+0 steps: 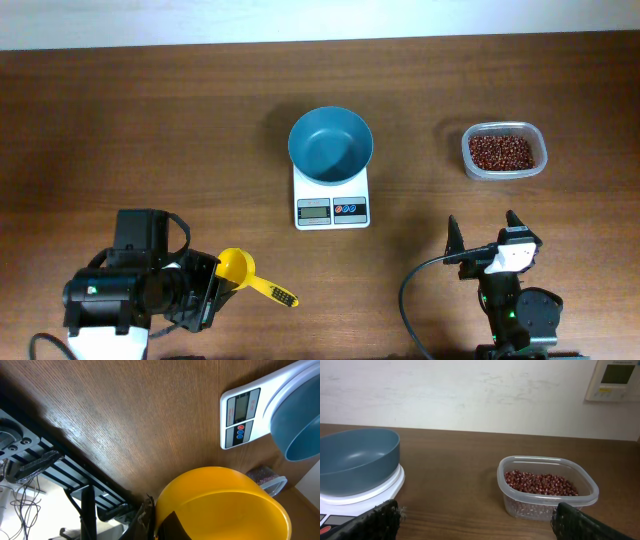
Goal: Scoop item into bowl and weigh 50g on scale
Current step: 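Grasp yellow scoop with left gripper and lift it, tilting upward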
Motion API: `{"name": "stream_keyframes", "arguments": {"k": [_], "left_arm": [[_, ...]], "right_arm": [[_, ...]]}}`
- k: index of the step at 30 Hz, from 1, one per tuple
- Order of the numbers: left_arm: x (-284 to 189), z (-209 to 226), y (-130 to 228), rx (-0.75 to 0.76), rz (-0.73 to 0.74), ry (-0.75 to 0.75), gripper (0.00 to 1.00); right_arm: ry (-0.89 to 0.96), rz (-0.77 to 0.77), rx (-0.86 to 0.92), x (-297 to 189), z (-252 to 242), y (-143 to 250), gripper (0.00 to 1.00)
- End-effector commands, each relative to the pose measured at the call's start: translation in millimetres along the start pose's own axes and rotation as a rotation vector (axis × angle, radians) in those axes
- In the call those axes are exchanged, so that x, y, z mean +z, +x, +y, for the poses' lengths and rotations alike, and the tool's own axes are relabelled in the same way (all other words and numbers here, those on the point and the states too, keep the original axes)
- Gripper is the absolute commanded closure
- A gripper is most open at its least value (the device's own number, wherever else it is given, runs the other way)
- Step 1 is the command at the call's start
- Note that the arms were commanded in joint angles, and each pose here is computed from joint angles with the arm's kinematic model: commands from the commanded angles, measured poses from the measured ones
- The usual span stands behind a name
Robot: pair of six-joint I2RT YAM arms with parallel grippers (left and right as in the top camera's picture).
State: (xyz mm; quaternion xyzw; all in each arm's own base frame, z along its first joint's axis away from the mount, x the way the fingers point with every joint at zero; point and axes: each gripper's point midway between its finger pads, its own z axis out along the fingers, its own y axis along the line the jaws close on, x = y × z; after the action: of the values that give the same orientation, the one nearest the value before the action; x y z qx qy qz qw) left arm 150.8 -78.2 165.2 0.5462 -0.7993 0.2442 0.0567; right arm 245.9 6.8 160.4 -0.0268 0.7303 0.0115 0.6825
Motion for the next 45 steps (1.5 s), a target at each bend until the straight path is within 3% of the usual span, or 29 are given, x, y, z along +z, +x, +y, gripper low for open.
{"name": "stream_keyframes", "arguments": {"k": [1,32,40,42,45], "left_arm": [[-3.8,-4.4,4.3,0.002,0.012,0.023,1.00],[-3.8,2.0,5.7,0.014,0.017,-0.002,1.00],[-3.9,3.4,8.2,-0.166,0.029,-0.009,1.00],[-3.9,-0.1,9.4,-0.159,0.039,0.005,1.00],[-4.7,-11.9,15.7,-0.182,0.086,0.052,1.00]], "right_arm": [[0.001,0.005,0.003,0.3,0.5,3.3,0.01],[0.001,0.005,0.003,0.3,0.5,3.3,0.01],[-0.001,0.003,0.005,0.3,0.8,2.9,0.01],[-0.018,0.003,0.045,0.3,3.7,2.8,0.01],[-0.096,0.005,0.252,-0.4,17.0,0.5,0.01]]}}
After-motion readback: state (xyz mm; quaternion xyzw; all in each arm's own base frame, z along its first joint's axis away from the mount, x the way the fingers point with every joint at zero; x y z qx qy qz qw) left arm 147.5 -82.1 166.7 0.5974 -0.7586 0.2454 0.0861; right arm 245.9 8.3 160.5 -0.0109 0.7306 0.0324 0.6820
